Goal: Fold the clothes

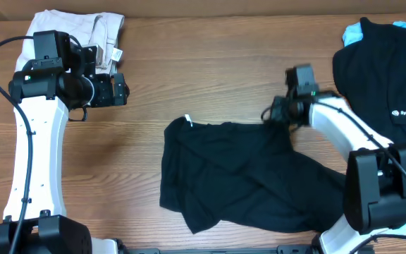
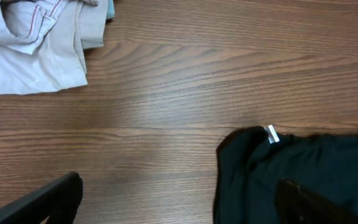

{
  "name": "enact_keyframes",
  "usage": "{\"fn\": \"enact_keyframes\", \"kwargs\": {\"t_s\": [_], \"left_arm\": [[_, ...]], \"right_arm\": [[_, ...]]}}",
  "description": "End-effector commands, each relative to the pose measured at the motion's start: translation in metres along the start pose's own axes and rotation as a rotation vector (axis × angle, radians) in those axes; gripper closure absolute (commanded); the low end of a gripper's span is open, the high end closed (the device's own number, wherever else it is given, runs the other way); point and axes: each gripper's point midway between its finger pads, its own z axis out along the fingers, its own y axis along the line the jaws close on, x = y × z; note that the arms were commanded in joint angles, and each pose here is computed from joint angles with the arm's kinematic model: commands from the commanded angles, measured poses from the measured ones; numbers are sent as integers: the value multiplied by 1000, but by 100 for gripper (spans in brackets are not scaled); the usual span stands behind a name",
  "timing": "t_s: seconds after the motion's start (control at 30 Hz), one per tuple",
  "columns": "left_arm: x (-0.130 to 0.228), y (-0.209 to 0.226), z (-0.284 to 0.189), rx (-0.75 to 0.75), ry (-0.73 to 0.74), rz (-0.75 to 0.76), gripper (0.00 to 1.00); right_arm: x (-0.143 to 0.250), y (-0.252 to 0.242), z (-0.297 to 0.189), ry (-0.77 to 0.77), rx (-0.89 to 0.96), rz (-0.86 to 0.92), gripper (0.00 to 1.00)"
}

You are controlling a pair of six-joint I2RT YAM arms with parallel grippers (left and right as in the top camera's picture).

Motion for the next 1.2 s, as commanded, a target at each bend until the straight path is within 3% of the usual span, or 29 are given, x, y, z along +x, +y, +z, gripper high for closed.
{"fn": "enact_keyframes", "kwargs": {"t_s": [0.0,0.17,0.3,0.53,0.8,0.87,0.9,0.97,1.0,1.17], "left_arm": [[1,1,1,-6,1,24,0],[1,9,0,-51,2,24,0],[-1,9,0,-52,-4,25,0],[-1,8,0,-51,-4,25,0],[2,7,0,-46,6,23,0],[3,6,1,-36,11,23,0],[4,4,1,-25,13,36,0],[7,-4,1,12,27,102,0],[10,-9,2,25,37,126,0],[21,-31,7,54,80,208,0]], "right_arm": [[-81,54,-65,-204,-128,-61,96],[-140,106,-138,-416,-257,-101,96],[-169,135,-165,-577,-330,-120,96],[-200,143,-127,-666,-328,-80,96],[-208,128,-73,-636,-281,-53,96],[-212,121,-76,-639,-277,-45,77],[-213,118,-79,-636,-274,-41,59],[-215,112,-89,-618,-267,-34,7],[-214,110,-97,-600,-273,-35,0],[-186,106,-140,-439,-313,-45,0]]}}
